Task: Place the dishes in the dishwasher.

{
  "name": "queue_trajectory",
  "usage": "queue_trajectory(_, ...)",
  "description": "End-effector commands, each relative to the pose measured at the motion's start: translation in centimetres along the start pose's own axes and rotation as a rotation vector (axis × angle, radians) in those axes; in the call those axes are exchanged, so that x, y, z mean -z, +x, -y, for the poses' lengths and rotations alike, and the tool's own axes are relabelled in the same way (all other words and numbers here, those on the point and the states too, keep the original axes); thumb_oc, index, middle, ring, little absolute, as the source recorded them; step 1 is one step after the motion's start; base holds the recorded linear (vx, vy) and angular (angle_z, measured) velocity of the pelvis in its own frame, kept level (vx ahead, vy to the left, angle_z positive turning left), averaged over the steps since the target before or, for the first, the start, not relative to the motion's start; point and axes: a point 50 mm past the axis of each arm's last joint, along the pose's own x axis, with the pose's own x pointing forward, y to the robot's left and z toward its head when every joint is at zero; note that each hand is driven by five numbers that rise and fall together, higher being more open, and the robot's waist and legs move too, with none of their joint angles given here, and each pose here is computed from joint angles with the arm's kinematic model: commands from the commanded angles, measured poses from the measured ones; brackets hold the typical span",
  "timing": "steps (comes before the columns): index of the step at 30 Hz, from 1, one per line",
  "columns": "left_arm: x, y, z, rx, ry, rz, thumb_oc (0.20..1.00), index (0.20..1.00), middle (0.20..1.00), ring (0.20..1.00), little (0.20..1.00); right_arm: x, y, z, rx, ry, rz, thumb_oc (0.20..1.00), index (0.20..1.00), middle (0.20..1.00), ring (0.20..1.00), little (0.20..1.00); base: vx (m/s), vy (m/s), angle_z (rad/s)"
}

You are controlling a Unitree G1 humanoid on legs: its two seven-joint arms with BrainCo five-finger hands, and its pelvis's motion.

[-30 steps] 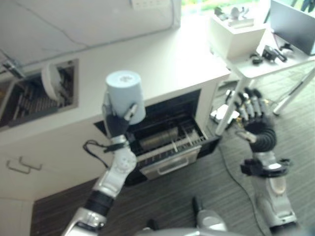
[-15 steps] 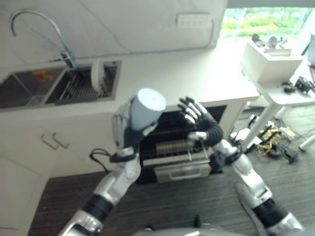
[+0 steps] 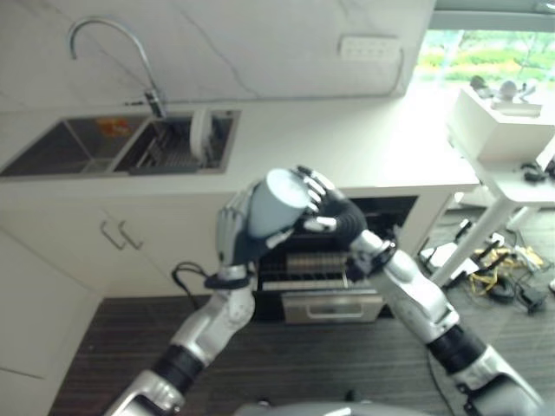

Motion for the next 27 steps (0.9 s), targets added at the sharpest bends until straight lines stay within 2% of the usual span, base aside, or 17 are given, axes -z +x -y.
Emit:
queue_trajectory(1, -1.5, 3.9, 0.5, -0.045, -0.062, 0.158, 0.2, 0.2, 0.2, 0.2, 0.2, -2.4, 2.2, -0.6, -0.027, -0.014, 0.106, 1.0, 1.0, 1.0, 1.0, 1.0, 0.0, 0.0, 0.0)
queue_trajectory(16, -2.4, 4.4, 1.2, -0.009, -0.09, 0.189, 0.2, 0.2, 0.2, 0.2, 0.2, -1.9, 3.5, -0.9, -0.038, 0.017, 0.046, 1.0, 1.0, 1.0, 1.0, 1.0, -0.01, 0.001, 0.03)
queue_trajectory(27, -2.6, 3.7, 2.0, 0.068, -0.082, 0.206, 0.2, 0.2, 0.2, 0.2, 0.2, -3.8, 4.5, -1.7, -0.061, -0.049, 0.127, 1.0, 1.0, 1.0, 1.0, 1.0, 0.0, 0.0, 0.0)
